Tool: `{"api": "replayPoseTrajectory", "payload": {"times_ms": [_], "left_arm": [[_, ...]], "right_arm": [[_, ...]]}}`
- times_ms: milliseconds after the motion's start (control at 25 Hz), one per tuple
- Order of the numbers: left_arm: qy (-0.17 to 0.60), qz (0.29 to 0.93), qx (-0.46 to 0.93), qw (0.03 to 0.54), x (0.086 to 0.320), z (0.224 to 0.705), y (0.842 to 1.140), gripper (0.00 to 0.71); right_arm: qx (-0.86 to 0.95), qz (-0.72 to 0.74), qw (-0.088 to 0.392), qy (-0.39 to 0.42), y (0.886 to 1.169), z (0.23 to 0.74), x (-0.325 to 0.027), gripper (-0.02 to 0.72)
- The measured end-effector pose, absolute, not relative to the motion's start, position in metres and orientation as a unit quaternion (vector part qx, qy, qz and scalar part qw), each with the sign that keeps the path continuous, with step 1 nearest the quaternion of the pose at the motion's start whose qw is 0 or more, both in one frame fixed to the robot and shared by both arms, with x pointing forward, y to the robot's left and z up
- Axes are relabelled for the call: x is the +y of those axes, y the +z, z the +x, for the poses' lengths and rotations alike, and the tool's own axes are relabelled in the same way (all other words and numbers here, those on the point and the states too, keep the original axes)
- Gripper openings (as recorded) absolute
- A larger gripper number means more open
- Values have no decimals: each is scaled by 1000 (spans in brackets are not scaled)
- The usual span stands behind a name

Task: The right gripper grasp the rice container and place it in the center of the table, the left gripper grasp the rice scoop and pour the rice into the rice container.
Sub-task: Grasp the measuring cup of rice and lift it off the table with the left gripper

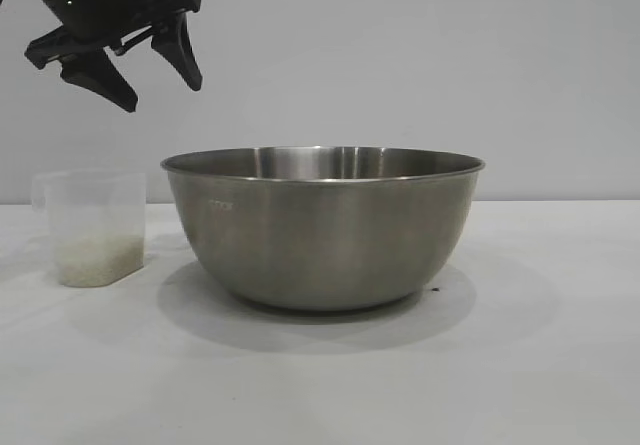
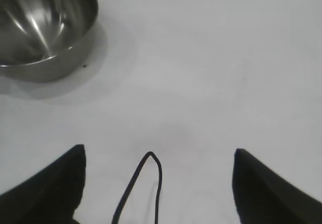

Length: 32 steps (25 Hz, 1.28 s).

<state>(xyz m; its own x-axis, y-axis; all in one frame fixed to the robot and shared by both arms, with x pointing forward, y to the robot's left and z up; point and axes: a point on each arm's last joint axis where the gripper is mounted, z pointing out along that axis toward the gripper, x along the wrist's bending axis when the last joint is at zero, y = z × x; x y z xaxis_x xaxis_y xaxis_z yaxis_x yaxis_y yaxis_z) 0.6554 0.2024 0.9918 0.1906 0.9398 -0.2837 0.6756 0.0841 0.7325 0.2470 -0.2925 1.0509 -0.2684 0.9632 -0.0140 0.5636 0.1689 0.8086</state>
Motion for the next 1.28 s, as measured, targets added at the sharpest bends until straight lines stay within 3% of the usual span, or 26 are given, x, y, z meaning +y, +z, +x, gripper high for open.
{"api": "replayPoseTrajectory", "payload": {"times_ms": [440, 920, 1040, 1280], "left_arm": [[179, 700, 578, 379, 203, 652, 992, 484], [187, 768, 509, 340, 211, 605, 1063, 484], [175, 769, 535, 303, 219, 586, 1079, 484], [174, 753, 611, 173, 245, 551, 1095, 484]], "right_arm": [[695, 524, 294, 394, 1044, 228, -294, 538], [695, 524, 293, 395, 1044, 228, -294, 538], [695, 524, 293, 395, 1044, 228, -294, 538], [695, 524, 293, 395, 1044, 228, -294, 538]]}}
